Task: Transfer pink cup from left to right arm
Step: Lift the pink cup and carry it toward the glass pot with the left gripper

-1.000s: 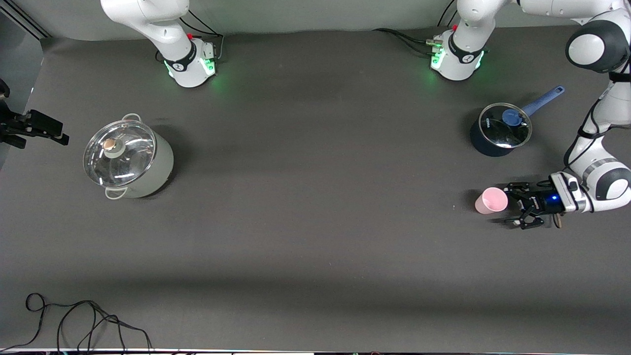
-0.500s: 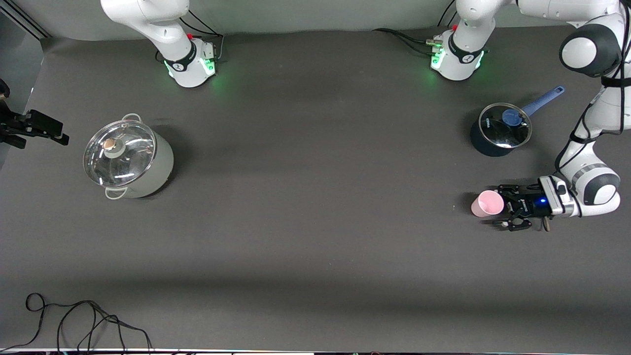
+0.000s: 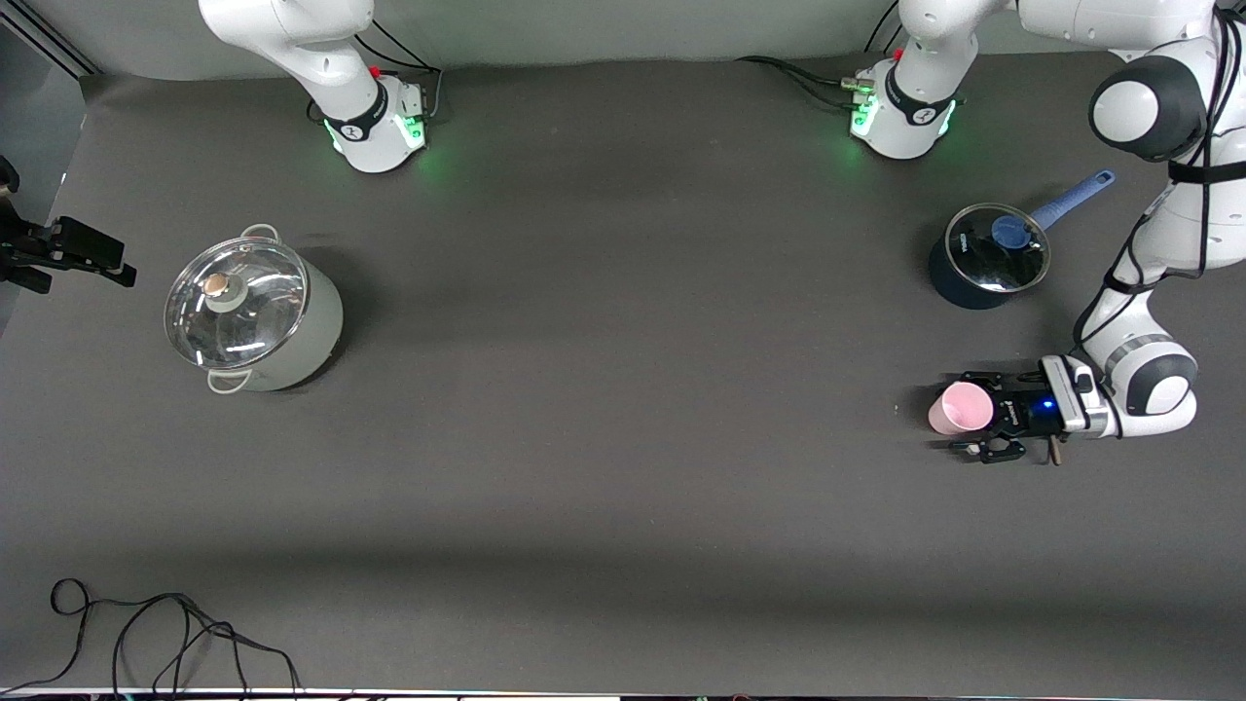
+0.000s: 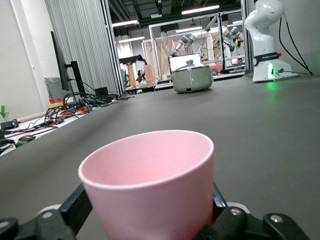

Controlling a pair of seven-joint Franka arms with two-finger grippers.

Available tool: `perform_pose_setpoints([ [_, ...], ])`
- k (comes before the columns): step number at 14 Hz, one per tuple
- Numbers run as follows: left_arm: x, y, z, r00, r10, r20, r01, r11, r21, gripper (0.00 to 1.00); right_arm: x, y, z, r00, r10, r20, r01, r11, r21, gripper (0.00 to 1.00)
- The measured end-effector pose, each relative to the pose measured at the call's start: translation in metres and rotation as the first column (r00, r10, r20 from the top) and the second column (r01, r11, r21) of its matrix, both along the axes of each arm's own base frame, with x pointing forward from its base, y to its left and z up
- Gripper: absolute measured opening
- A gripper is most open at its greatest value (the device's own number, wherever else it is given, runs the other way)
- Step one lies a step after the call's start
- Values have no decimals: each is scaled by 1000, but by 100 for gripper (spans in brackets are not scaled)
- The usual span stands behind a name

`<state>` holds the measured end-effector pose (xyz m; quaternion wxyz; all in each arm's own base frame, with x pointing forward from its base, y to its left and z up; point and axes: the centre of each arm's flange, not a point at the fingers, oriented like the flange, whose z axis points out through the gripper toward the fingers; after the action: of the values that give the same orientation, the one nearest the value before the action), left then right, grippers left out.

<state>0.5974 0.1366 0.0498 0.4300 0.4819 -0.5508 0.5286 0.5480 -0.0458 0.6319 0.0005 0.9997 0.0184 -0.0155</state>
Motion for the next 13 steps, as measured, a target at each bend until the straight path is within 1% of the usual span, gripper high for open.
perform_pose_setpoints([
  [3,4,-13,-4,1000,12,-1,-12,1000,-23,98,0,0,0,1000,-1,0,1,1000,0,100],
  [4,5,-16,-4,1000,18,-1,-18,999,-30,96,0,0,0,1000,-1,0,1,1000,0,100],
  [6,9,-27,-3,1000,18,2,-18,999,-43,73,0,0,0,1000,-1,0,1,1000,0,100],
  [7,13,-38,-3,1000,11,5,-11,999,-50,69,0,0,0,1000,-1,0,1,1000,0,100],
  [10,28,-81,3,999,-17,27,19,997,-70,69,0,-1,0,1000,-2,0,2,1000,0,100],
  [13,52,-128,20,997,-19,79,24,998,-65,69,0,-1,0,1000,-3,1,3,1000,0,100],
])
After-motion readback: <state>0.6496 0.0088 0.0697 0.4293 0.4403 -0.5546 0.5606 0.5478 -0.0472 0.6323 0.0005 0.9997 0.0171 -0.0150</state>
